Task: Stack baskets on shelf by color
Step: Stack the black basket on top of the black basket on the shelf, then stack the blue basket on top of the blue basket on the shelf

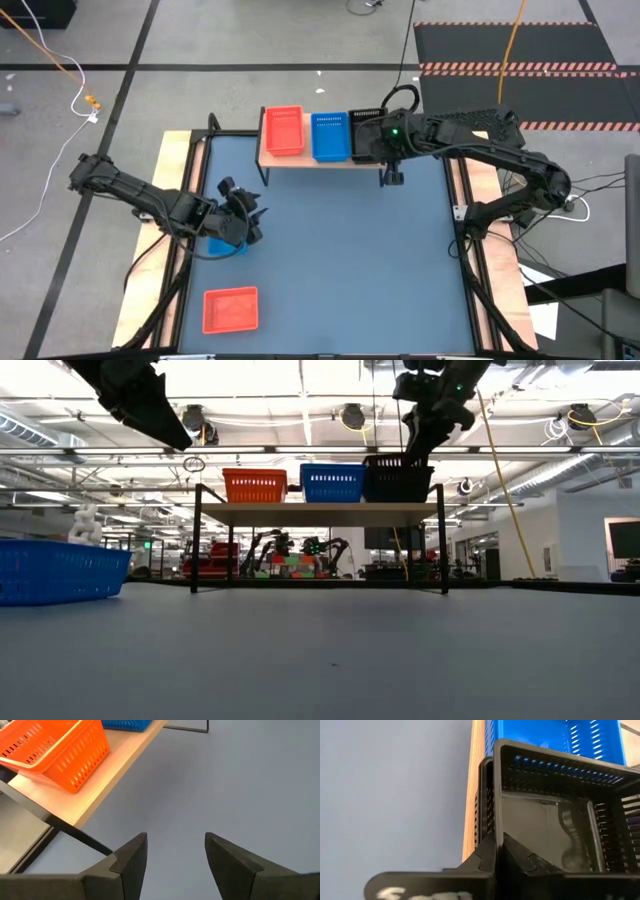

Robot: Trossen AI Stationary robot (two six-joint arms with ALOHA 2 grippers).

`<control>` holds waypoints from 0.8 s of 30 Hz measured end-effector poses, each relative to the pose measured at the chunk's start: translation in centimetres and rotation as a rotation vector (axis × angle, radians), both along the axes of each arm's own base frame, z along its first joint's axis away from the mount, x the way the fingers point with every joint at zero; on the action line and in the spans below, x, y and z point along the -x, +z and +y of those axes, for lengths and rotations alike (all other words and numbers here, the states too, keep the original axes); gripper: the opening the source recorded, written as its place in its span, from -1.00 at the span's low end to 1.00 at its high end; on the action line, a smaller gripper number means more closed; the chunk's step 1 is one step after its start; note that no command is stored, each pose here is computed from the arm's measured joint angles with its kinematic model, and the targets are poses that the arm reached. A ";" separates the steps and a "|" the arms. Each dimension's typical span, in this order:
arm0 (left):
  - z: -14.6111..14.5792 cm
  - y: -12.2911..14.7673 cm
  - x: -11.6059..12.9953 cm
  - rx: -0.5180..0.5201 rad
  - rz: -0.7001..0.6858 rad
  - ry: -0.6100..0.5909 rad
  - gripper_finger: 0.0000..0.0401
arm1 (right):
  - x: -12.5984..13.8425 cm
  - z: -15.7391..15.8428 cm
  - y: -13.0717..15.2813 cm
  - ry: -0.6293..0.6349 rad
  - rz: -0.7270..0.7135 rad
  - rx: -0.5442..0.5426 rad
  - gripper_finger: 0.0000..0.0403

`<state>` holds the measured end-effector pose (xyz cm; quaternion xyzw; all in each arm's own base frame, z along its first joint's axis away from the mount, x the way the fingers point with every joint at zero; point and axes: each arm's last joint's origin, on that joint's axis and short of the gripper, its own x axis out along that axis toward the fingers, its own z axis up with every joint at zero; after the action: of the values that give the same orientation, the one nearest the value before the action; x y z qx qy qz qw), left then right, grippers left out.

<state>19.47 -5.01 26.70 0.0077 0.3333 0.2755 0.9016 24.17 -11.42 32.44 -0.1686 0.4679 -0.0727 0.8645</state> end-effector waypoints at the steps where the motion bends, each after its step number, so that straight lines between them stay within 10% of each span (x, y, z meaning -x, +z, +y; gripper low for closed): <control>1: 0.0 0.0 0.0 -0.002 0.000 0.002 0.00 | 0.0 0.0 0.0 -0.001 0.001 0.000 -0.95; 13: 0.0 0.0 0.1 -0.012 -0.014 0.026 0.00 | 0.8 0.2 1.4 -0.108 -0.072 0.057 -0.33; 24: -1.3 -1.0 1.8 0.168 0.066 0.058 0.00 | 2.4 2.3 5.4 -0.162 -0.407 -0.020 -0.31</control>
<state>17.62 -6.33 25.74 -0.0685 0.3849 0.2722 0.8792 21.81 -9.14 37.79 -0.1035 0.2963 -0.1698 0.9342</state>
